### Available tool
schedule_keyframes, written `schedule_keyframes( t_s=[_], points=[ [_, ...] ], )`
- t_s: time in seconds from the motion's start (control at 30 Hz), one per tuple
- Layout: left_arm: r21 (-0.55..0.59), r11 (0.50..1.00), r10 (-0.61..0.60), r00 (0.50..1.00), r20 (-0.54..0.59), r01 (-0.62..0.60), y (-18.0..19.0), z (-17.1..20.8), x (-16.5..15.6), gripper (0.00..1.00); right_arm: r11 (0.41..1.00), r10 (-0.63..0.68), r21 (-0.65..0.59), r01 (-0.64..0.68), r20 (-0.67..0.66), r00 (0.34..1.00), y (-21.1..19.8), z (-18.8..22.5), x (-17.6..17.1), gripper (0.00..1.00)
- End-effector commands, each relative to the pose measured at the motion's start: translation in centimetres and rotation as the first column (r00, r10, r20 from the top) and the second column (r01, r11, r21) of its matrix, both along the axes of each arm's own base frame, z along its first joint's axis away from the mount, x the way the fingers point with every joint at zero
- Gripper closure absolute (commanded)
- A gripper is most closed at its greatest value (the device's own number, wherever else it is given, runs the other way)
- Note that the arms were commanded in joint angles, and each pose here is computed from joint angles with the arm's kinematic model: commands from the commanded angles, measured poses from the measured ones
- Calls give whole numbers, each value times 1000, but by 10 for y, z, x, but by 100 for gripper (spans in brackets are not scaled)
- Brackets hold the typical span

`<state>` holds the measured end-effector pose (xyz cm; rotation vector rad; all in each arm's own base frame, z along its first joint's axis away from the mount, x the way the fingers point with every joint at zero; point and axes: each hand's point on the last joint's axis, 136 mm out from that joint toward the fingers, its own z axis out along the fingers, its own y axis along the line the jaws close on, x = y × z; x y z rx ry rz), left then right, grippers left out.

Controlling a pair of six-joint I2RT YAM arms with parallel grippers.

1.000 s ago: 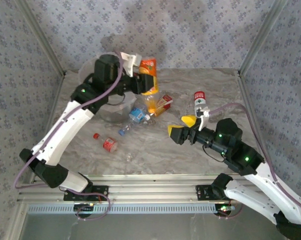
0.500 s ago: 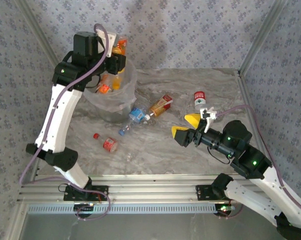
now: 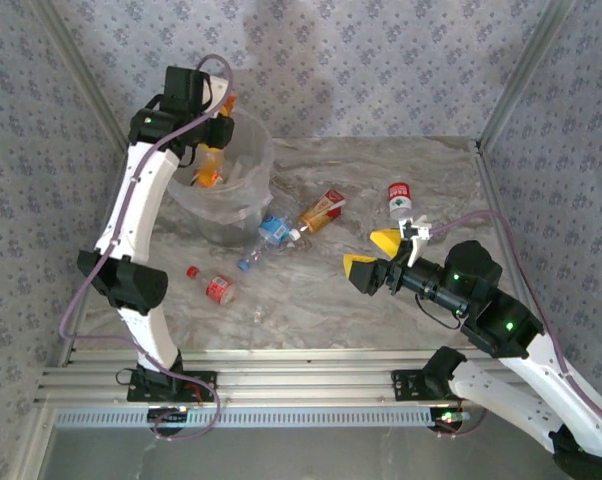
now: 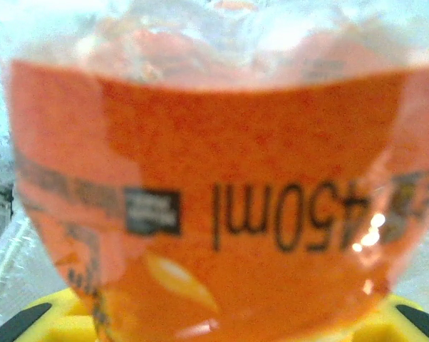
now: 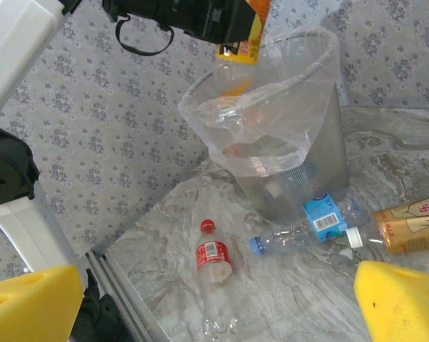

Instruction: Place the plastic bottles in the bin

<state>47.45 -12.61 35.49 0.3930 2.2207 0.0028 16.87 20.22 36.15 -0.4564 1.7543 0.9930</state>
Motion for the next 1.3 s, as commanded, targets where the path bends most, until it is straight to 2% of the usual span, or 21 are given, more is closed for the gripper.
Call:
schedule_keyframes(
  t_s=[0.0,0.27,0.53,0.63,0.8,1.07,1.27],
  points=[
    [103,993,51,999,-8,-50,16,-16,8,61,1000,-13,2,13,21,1000,-6,7,-2,0],
    [231,969,113,989,-92,-90,34,-67,8,60,1000,-18,-5,18,14,1000,-6,4,-1,0],
    [342,931,180,976,-126,-128,52,-90,8,59,1000,-21,0,21,-1,1000,-7,-2,-1,0],
    [341,929,200,970,-137,-143,54,-94,8,47,1000,-29,3,29,-1,1000,-9,-4,-1,0],
    [293,943,204,970,-130,-159,50,-82,4,36,999,-35,1,35,-8,999,-10,-7,-1,0],
    [110,983,150,988,-38,-145,26,-18,-9,23,999,-37,2,37,-15,999,-7,-10,3,0],
    [9,991,135,991,-9,-135,19,13,-23,25,999,-37,0,37,-21,999,-8,-11,2,0]
  ],
)
